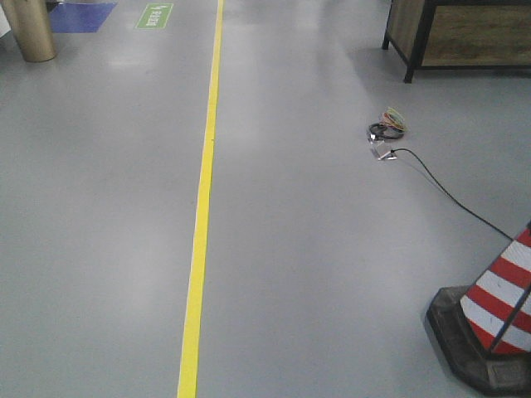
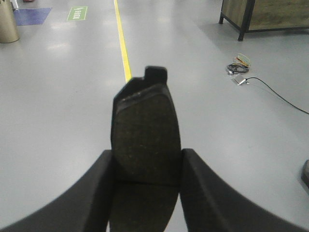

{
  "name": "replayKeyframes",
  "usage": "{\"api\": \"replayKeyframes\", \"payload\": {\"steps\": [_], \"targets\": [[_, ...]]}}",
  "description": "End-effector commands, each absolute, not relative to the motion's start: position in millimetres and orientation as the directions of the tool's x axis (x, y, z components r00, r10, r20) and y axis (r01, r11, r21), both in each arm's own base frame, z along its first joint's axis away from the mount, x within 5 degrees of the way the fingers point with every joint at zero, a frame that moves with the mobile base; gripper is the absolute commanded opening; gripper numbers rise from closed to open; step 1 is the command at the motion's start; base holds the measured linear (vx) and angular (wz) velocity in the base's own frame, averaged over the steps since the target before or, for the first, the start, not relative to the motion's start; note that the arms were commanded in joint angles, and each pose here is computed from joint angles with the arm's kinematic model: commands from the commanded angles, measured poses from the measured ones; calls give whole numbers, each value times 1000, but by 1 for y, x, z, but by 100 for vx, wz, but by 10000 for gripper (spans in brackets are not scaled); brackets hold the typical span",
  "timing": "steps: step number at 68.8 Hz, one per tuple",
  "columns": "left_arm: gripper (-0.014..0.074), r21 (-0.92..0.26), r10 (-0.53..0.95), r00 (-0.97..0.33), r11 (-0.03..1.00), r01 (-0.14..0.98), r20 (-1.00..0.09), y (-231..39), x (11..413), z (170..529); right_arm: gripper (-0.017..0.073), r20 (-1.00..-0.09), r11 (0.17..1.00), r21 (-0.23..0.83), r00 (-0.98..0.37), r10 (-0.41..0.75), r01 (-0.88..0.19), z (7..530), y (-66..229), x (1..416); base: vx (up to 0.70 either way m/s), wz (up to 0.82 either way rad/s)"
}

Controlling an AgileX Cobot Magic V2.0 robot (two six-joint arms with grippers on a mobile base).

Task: Move and align brake pads A on conveyor
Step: 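Drive the base away from the table along the yellow floor line, then turn the base past the cones to face the black conveyor belt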

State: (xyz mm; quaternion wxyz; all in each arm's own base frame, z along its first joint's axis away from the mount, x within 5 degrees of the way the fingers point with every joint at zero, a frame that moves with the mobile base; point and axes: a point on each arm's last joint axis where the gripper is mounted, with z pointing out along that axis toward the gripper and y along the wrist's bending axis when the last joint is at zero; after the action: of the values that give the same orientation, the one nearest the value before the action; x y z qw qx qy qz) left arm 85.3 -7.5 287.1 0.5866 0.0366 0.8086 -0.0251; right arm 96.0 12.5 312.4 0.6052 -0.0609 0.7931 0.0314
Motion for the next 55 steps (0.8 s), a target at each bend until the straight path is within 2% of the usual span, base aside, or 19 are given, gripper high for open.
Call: {"api": "replayKeyframes", "payload": {"steps": [1, 27, 55], "targets": [[-6, -9, 11, -197, 995, 97, -980, -9, 88, 304, -7, -989, 991, -35, -139, -53, -132, 331, 13, 97, 52, -6], [-6, -9, 11, -197, 995, 97, -980, -9, 88, 304, -7, -989, 991, -35, -139, -53, -132, 331, 13, 97, 43, -28], [-6, -9, 11, -197, 995, 97, -980, -9, 88, 304, -7, -989, 991, -35, -139, -53, -132, 331, 13, 97, 27, -84]]}}
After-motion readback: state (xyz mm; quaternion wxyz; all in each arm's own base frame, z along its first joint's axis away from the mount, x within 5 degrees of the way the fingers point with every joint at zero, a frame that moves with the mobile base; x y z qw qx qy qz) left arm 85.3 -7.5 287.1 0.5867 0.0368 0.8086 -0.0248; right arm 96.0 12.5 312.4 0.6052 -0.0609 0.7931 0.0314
